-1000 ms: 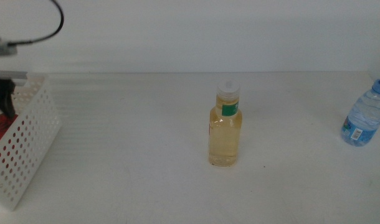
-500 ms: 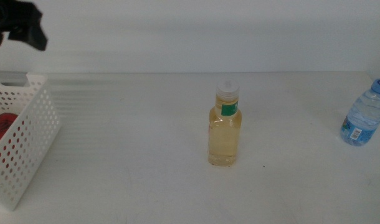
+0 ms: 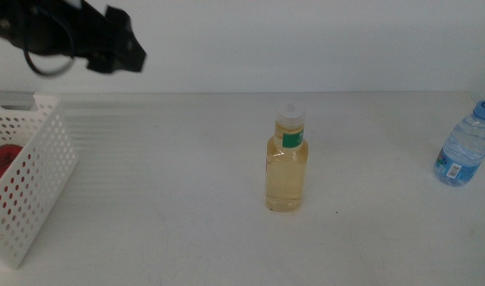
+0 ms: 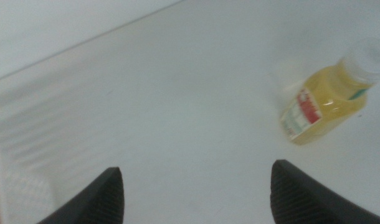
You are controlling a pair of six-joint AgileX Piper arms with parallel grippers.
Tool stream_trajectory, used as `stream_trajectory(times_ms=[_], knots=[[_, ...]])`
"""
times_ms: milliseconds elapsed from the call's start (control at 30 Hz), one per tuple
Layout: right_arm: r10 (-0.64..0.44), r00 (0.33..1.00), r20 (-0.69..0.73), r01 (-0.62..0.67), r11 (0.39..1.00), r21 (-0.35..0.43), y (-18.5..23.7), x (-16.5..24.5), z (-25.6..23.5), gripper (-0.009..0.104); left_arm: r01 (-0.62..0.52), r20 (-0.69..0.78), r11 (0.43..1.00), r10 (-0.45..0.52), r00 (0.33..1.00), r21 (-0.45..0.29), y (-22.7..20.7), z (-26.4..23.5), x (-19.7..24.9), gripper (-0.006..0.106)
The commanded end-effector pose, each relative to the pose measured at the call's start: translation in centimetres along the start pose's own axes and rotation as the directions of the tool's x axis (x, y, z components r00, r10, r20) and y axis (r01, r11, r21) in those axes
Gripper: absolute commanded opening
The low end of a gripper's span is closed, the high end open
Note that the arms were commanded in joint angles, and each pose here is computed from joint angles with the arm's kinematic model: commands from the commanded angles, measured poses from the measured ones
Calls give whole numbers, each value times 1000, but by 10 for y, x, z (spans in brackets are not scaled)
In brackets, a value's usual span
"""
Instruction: Use arms to grab the bottles and put them into the dustbin to the left of the table.
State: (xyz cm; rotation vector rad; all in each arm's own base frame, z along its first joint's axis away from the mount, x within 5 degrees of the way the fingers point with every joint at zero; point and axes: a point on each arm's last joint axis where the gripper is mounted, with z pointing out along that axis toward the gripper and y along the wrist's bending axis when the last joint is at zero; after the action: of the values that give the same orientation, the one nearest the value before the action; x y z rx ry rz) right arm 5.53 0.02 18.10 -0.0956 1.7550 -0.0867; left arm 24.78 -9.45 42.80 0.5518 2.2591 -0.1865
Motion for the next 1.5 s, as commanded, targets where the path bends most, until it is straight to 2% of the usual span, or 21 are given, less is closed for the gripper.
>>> stream_trajectory(times_ms=[0,400,667,800,900,1167,1467], knots=[[-20,994,110,17,1000,25,-2,-11,-3,70,5,173,1000,-9,985,20,-10,-15,-2,71],[-20,994,110,17,1000,25,-2,-11,-3,70,-52,379,994,10,925,100,-46,11,72,71],[-20,994,110,17,1000,25,-2,-11,-3,70,14,443,981,-101,891,195,-68,49,119,71],[-20,994,110,17,1000,25,-2,-11,-3,70,38,533,978,-145,834,207,-76,63,142,71],[-20,994,110,17,1000,25,-2,-11,-3,70,41,550,974,-160,820,221,-83,70,153,71],[-20,994,110,17,1000,25,-2,-11,-3,70,72,527,974,-178,831,216,-103,93,159,71],[-20,994,110,17,1000,25,-2,-11,-3,70,113,565,984,-172,807,139,-137,117,159,71]])
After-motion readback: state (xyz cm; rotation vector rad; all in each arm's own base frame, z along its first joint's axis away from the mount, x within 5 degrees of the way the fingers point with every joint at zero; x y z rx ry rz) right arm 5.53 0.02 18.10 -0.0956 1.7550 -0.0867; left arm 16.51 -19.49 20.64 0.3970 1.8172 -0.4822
